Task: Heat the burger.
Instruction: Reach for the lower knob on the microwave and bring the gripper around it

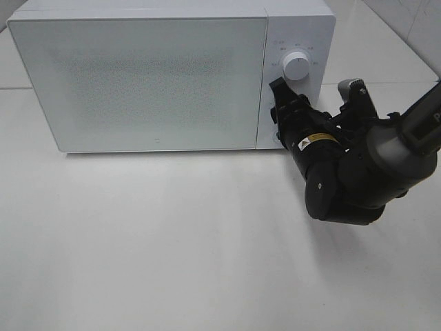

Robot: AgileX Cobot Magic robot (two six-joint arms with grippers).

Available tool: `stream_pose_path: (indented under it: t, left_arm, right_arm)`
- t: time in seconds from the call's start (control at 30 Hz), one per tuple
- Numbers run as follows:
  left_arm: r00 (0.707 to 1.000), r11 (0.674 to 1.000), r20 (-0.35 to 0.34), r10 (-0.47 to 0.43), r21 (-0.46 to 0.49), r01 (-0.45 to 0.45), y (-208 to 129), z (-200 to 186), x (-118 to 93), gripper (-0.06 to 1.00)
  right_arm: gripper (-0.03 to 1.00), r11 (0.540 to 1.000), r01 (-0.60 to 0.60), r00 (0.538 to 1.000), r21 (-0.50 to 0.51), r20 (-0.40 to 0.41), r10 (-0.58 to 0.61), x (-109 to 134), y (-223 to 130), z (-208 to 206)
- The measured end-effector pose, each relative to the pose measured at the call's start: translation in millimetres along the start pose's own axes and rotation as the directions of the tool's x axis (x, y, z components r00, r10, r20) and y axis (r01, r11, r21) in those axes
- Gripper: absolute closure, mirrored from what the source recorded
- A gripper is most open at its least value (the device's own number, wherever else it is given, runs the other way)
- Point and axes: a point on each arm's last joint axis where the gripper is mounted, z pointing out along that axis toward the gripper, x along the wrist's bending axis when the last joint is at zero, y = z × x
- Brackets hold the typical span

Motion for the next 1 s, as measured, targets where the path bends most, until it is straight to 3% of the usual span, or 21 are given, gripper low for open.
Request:
stream_pose_path:
  t: [0.03, 0.1, 0.27, 0.43, 0.53, 0.73, 1.0]
  left_arm:
    - [1.000, 1.000, 0.000, 0.000, 0.000, 0.000, 0.0, 0.0, 0.0, -0.04]
    - [1.000, 1.000, 0.000, 0.000, 0.000, 0.000, 0.0, 0.0, 0.0, -0.04]
    - [1.000, 1.000, 0.000, 0.000, 0.000, 0.000, 0.0, 0.0, 0.0, -0.04]
    - [1.000, 1.000, 0.000, 0.000, 0.000, 0.000, 0.0, 0.0, 0.0, -0.04]
    - [1.000, 1.000, 0.000, 0.000, 0.000, 0.000, 0.0, 0.0, 0.0, -0.04]
    - [1.000, 1.000, 0.000, 0.000, 0.000, 0.000, 0.0, 0.0, 0.0, -0.04]
    - [1.000, 1.000, 0.000, 0.000, 0.000, 0.000, 0.0, 0.0, 0.0, -0.04]
  right_arm:
    - [0.51, 1.000, 0.000, 1.000, 0.000, 0.000, 0.000, 0.0, 0.0, 0.0]
    - [0.51, 0.986, -0.168, 0.986, -0.001, -0.002, 0.168, -0.1, -0.1, 0.0]
    - [0.51, 0.951, -0.310, 0.951, -0.001, -0.003, 0.310, -0.2, 0.1, -0.2]
    - [0.51, 0.887, -0.461, 0.887, -0.001, -0.004, 0.461, -0.3, 0.2, -0.3]
    - [0.51, 0.825, -0.566, 0.825, -0.003, -0.004, 0.566, -0.3, 0.2, -0.5]
    - [0.51, 0.777, -0.629, 0.777, -0.003, -0.005, 0.629, -0.3, 0.2, -0.5]
    - [0.51, 0.775, -0.633, 0.775, -0.004, -0.005, 0.633, -0.3, 0.3, -0.5]
